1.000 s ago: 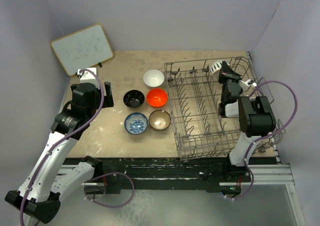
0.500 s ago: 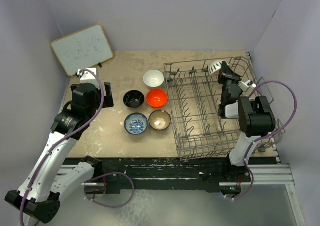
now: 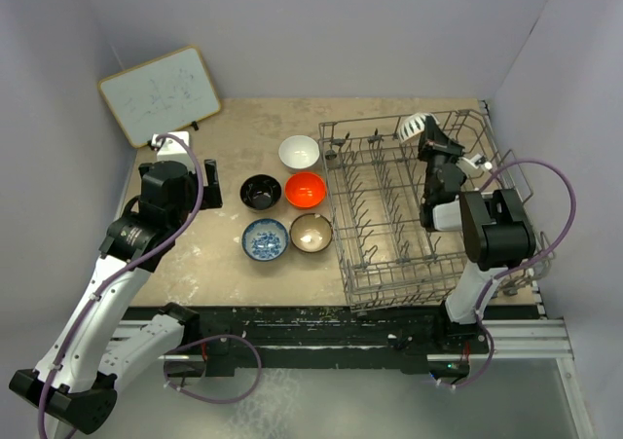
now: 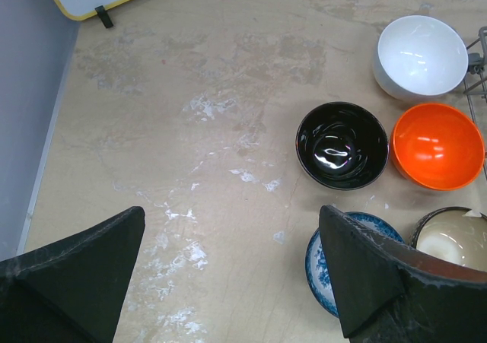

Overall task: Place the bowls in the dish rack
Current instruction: Adjust the bowl in the dish rack.

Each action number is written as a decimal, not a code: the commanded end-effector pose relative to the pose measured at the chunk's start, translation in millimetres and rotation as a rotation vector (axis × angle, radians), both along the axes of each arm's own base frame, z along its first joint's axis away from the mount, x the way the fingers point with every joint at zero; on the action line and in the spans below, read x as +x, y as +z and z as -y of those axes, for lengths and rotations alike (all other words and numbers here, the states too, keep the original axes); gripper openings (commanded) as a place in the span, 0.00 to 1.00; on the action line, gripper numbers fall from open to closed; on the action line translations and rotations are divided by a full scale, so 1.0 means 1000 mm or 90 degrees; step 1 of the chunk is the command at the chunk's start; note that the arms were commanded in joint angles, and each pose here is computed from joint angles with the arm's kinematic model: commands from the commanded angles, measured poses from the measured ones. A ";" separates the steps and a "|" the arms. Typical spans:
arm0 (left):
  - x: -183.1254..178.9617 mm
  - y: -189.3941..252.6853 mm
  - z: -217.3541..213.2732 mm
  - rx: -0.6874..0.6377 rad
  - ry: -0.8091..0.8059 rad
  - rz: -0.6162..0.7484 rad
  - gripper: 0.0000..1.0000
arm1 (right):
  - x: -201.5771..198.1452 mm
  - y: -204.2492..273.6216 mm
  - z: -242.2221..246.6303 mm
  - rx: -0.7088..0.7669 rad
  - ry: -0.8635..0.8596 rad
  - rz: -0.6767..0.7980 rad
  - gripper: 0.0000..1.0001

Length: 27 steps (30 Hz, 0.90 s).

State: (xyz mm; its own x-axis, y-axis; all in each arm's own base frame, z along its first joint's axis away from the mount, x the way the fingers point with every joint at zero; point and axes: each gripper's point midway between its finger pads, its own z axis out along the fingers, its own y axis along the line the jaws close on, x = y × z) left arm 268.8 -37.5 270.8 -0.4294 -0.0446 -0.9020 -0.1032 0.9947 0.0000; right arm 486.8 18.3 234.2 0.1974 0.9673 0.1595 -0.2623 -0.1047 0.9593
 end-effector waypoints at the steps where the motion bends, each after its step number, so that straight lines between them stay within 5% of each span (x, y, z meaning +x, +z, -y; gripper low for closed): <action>1: 0.006 0.011 0.002 -0.006 -0.001 0.034 0.99 | -0.021 0.037 0.008 0.012 -0.032 0.071 0.00; 27: 0.008 0.007 0.001 0.004 0.006 0.028 0.99 | -0.016 -0.060 0.059 -0.040 -0.149 -0.106 0.00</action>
